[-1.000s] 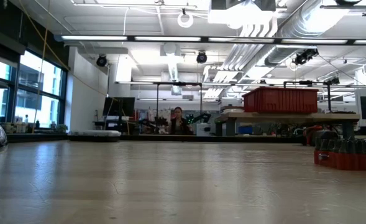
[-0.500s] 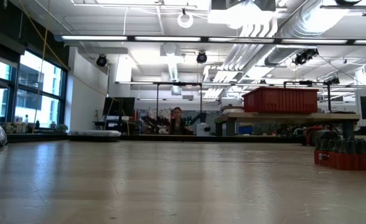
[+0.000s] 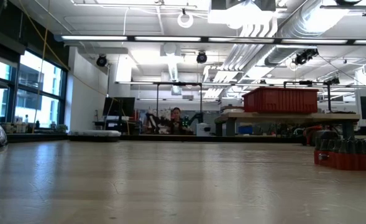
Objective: Coil cords
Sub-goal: Coil the blue wire onto the spool
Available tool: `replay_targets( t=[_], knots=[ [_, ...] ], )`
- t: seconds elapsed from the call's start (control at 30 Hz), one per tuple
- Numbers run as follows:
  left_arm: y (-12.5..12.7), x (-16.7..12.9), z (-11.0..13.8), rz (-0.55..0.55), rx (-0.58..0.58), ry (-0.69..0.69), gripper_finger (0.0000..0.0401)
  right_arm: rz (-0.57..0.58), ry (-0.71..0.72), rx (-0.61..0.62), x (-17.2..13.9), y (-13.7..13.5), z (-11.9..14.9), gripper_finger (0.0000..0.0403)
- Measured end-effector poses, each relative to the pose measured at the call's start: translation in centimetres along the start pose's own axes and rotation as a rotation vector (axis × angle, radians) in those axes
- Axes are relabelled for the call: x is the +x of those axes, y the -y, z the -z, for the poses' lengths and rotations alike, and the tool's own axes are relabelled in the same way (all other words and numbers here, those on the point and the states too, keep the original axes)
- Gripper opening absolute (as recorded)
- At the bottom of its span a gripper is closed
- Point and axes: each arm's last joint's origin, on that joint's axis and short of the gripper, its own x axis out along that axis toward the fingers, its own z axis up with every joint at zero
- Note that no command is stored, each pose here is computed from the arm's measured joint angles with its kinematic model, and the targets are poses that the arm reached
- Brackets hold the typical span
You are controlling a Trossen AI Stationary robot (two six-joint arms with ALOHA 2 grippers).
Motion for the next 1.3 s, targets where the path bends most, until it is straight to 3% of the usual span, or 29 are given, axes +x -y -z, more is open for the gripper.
replay_targets(
  t=[0.37, 0.97, 1.3],
  knots=[
    [0.9, 1.2, -1.2, 0.096, 0.059, 0.089, 0.0005, 0.069, 0.095, -0.048, -0.3, 0.5, -0.8, 0.0000],
    [0.1, 4.3, -0.3, 0.110, -0.025, 0.004, 0.0005, 0.095, 0.303, -0.186, -1.1, 0.1, -2.8, 0.0000],
    [0.2, 4.0, 0.9, 0.071, -0.081, -0.090, 0.0005, 0.099, 0.356, -0.240, -2.0, 0.4, -3.7, 0.0000]
  ],
)
